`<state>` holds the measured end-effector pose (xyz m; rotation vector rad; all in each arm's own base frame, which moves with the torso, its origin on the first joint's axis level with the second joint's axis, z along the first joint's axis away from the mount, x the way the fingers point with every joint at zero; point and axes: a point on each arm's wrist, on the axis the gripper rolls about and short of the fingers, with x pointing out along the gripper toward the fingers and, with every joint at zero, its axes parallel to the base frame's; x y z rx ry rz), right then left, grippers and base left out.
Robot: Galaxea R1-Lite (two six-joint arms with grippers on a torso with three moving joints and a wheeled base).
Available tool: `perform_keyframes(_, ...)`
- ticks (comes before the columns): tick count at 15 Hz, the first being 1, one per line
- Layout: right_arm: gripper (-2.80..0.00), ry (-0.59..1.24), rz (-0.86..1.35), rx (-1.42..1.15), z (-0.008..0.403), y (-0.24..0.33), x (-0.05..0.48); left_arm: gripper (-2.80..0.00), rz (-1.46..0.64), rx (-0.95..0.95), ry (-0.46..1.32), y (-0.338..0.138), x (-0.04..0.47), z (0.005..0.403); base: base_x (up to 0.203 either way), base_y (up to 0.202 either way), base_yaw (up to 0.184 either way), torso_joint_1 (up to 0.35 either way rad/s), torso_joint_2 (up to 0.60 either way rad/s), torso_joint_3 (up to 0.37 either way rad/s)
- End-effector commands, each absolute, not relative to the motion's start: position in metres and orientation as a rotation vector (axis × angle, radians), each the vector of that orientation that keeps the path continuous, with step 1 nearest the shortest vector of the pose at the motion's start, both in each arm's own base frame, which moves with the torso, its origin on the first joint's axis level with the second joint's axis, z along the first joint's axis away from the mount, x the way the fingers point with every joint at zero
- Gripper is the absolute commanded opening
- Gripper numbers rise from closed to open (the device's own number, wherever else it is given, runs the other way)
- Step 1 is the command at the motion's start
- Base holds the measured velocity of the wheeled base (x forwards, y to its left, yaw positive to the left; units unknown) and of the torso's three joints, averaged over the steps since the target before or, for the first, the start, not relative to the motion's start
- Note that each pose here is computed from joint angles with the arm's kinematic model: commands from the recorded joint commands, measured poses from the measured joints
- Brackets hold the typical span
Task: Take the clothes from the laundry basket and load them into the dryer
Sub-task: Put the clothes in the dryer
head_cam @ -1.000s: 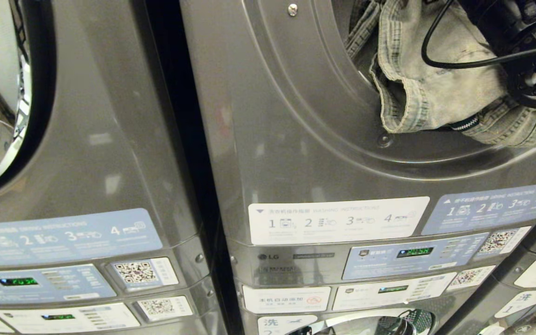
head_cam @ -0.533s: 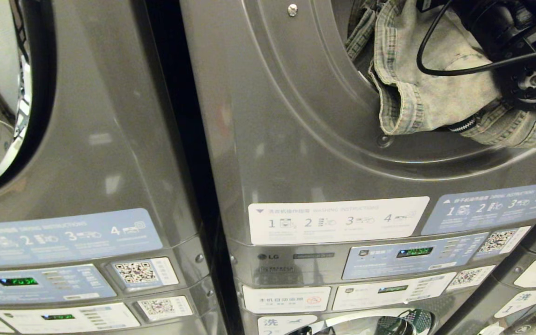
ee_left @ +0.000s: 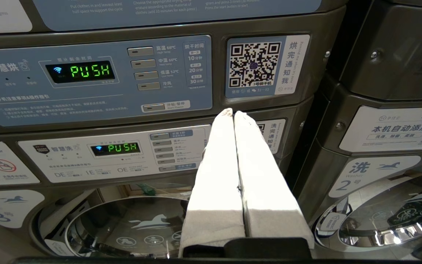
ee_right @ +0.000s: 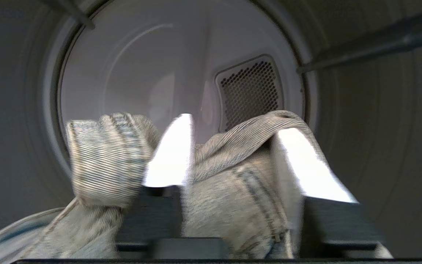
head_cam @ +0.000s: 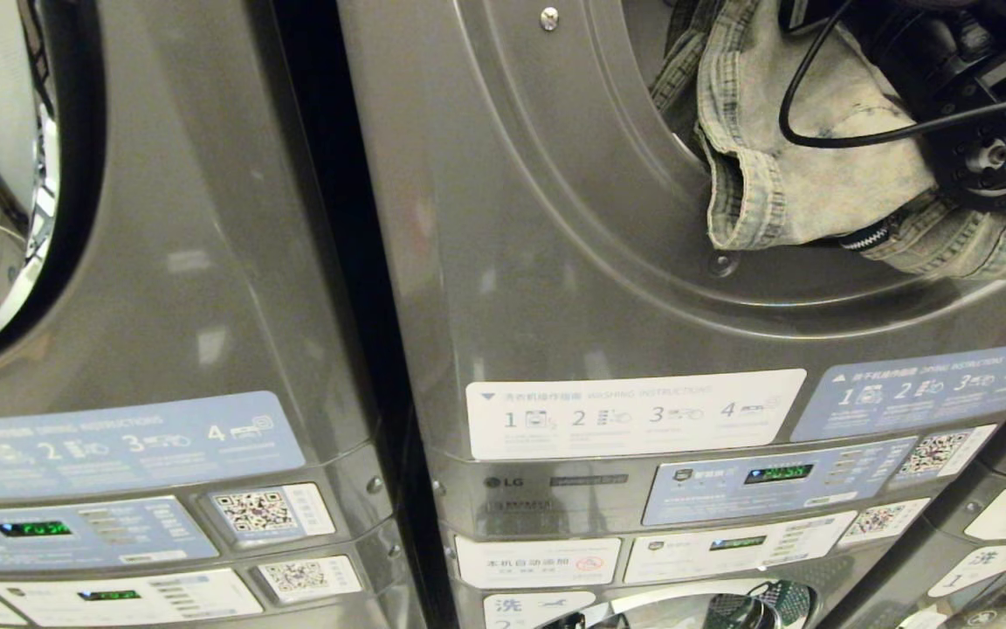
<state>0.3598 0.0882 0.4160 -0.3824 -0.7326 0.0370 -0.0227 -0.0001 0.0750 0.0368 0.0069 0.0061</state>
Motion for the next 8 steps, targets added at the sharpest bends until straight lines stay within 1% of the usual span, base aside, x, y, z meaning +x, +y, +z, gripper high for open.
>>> perform_keyframes(1, 0.0, -0.727, 0.031, -0.389, 0.415, 0.086, 0.361, -2.8, 0.007, 0.037, 0.009, 0.0, -0.023, 0.074, 0.0, 0.0, 0.0, 0.0, 0.0, 0.0)
perform_keyframes(3, 0.0, -0.705, 0.034, -0.392, 0.412, 0.085, 0.364, -2.8, 0.006, 0.037, 0.008, 0.0, -0.023, 0.075, 0.0, 0.0, 0.0, 0.0, 0.0, 0.0)
perform_keyframes(6, 0.0, -0.589, 0.057, -0.405, 0.399, 0.084, 0.376, -2.8, 0.006, 0.038, 0.008, 0.0, -0.023, 0.075, 0.0, 0.0, 0.0, 0.0, 0.0, 0.0)
perform_keyframes(8, 0.0, -0.487, 0.101, -0.337, 0.407, 0.082, 0.36, -2.8, 0.006, 0.038, 0.009, 0.0, -0.023, 0.074, 0.0, 0.0, 0.0, 0.0, 0.0, 0.0)
